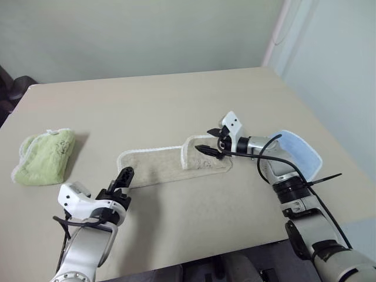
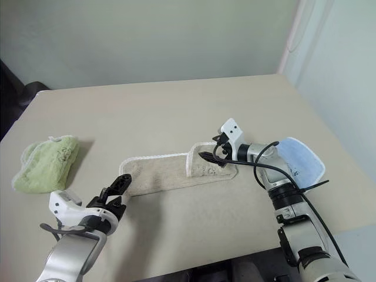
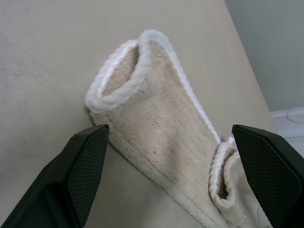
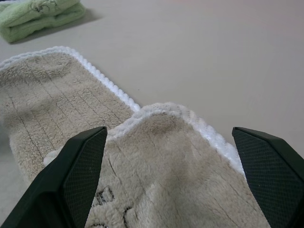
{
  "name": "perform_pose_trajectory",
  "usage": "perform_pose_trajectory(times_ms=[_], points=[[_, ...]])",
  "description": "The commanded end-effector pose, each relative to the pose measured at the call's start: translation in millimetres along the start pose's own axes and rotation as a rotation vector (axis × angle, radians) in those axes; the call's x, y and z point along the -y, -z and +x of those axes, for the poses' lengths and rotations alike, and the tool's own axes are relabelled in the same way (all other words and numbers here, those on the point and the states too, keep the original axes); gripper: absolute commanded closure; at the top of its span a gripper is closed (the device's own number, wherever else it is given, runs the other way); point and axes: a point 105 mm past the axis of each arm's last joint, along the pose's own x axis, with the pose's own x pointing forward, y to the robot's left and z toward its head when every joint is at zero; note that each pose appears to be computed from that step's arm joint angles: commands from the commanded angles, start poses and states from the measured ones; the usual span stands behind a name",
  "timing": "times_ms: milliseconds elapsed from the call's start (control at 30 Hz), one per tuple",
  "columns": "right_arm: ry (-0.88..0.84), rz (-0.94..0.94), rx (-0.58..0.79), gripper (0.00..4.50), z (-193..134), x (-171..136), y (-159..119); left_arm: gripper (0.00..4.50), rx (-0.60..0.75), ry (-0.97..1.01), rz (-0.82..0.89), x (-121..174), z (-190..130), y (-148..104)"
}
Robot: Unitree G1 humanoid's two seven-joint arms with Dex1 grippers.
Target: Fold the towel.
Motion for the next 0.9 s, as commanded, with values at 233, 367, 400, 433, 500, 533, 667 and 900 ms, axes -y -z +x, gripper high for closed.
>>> perform_pose_trajectory(times_ms=[233,367,400,433,500,533,667,900], points=[[0.016,-0.035,0.032,0.04,-3,0,-11,0.0,0.007,-0.026,-0.075,4,5,-2],[0.025,-0.031,0.027,0.04,-4,1,-8,0.0,0.015,-0.086,-0.125,-2,11,-3],[0.028,-0.029,0.026,0.04,-5,1,-8,0.0,0.012,-0.093,-0.117,-2,11,-3],[0.03,-0.029,0.025,0.04,-5,1,-8,0.0,0.009,-0.097,-0.107,-2,13,-2],[0.032,-0.028,0.024,0.04,-5,2,-7,0.0,0.006,-0.097,-0.088,-2,14,-2],[0.033,-0.027,0.023,0.04,-5,2,-7,0.0,0.006,-0.097,-0.08,-2,15,-3],[0.036,-0.026,0.02,0.04,-5,2,-5,0.0,0.008,-0.121,-0.068,-4,20,-3],[0.04,-0.024,0.015,0.04,-4,2,-4,0.0,0.024,-0.161,-0.057,-12,27,-6]])
